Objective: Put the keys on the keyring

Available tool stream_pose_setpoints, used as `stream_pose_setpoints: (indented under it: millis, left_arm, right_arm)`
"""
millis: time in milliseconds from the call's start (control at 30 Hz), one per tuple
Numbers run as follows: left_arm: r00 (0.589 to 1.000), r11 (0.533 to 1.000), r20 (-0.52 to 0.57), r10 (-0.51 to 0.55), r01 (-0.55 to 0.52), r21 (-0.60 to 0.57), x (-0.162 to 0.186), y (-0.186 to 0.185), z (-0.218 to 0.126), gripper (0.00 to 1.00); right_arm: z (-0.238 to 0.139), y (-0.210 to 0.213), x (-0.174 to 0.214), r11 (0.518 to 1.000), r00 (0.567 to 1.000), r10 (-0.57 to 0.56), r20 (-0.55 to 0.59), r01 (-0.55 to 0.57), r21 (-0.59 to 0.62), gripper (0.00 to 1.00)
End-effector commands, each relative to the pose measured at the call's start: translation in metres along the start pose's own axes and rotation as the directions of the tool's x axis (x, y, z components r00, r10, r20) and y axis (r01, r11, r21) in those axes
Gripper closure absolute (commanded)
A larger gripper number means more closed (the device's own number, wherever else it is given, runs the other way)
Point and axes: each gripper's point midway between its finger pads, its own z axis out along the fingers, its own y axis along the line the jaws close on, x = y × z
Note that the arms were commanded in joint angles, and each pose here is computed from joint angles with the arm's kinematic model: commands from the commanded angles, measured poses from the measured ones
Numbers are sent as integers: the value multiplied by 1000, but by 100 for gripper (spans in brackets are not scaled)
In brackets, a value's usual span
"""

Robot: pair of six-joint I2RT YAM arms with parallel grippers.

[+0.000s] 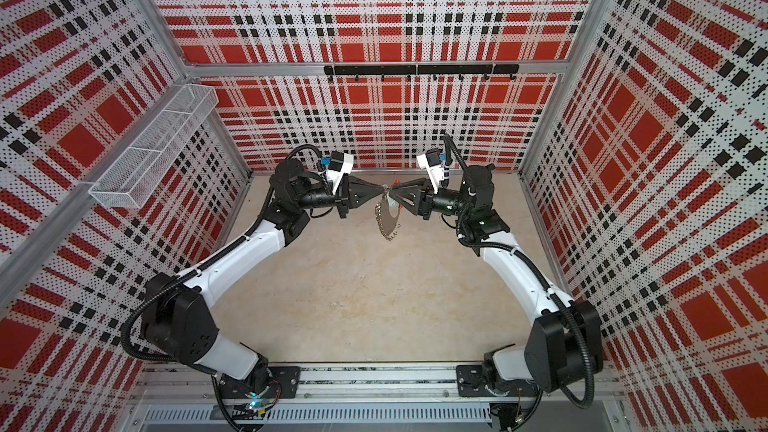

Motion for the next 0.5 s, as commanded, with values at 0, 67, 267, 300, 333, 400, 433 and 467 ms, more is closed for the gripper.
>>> stream_pose_setpoints:
  millis: [0, 67, 267, 300, 333, 400, 433, 467]
  left_arm:
    - [999, 999, 32, 43, -44, 19, -16, -4, -3, 100]
    - [999, 999, 33, 43, -44, 20, -16, -4, -3, 100]
    - [999, 999, 31, 36, -36, 22, -16, -3, -2, 100]
    - [999, 999, 31, 35, -36, 22, -15, -2, -2, 100]
    - [999, 999, 32, 36, -37, 21, -15, -2, -2, 100]
    - [999, 999, 33, 36, -37, 18, -16, -2, -2, 100]
    - [999, 999, 36, 38, -39, 17, -16, -2, -2, 100]
    - [998, 999, 39, 39, -39, 14, -16, -2, -2, 100]
  right_arm:
    - [1, 17, -17, 997, 997, -66, 27, 67, -45, 66]
    - [1, 18, -17, 997, 997, -70, 26, 71, -44, 66]
    - [2, 19, -18, 996, 997, -73, 22, 74, -48, 72]
    - [3, 19, -18, 996, 997, -73, 22, 74, -49, 76]
    - [3, 20, -17, 996, 997, -74, 21, 75, -51, 81]
    - [4, 21, -17, 996, 997, -76, 20, 77, -52, 93]
    - [3, 20, -15, 996, 997, -73, 17, 73, -50, 99]
    - [3, 20, -15, 996, 997, -72, 16, 72, -48, 100]
